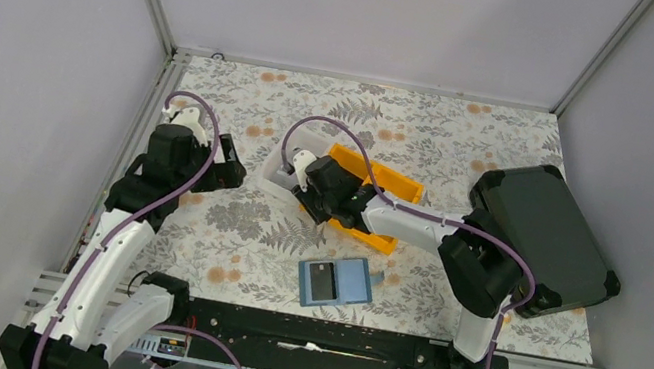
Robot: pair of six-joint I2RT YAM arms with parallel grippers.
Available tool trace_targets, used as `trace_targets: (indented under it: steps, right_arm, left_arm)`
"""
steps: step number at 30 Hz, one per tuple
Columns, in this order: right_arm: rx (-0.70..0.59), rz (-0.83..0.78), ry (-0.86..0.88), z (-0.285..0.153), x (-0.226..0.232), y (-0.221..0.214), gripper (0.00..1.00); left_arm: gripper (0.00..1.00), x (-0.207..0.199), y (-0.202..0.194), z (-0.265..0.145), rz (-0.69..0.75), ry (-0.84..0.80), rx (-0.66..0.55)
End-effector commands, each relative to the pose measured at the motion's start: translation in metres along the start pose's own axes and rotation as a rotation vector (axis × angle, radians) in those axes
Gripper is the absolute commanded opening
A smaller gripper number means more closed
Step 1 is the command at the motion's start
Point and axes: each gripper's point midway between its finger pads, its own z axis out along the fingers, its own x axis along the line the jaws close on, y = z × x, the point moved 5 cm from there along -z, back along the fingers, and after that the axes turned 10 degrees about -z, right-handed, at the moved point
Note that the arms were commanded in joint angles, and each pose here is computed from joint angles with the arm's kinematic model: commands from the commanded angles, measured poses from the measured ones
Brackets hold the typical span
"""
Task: Put the credit cards into the card holder
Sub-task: Pick up the credit card from the storage box.
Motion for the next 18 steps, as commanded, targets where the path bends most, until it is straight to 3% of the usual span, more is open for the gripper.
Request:
trace_targets:
  steps: [1, 10, 18]
  right_arm:
    - [-0.020, -0.011, 0.000, -0.006, -0.005, 0.011, 0.39]
    - [-0.065, -0.019, -0.082, -0.020, -0.017, 0.017, 0.21]
    - [-0.185, 0.012, -0.307, -0.055, -0.048, 0.034, 0.00]
  left_arm:
    - [0.99, -0.010, 0.012, -0.003, -0.014, -0.063, -0.048]
    - [0.99, -0.010, 0.012, -0.004, -0.017, -0.075, -0.051]
    - [0.99, -0.031, 0.006, -0.011, 0.021, -0.266, -0.026]
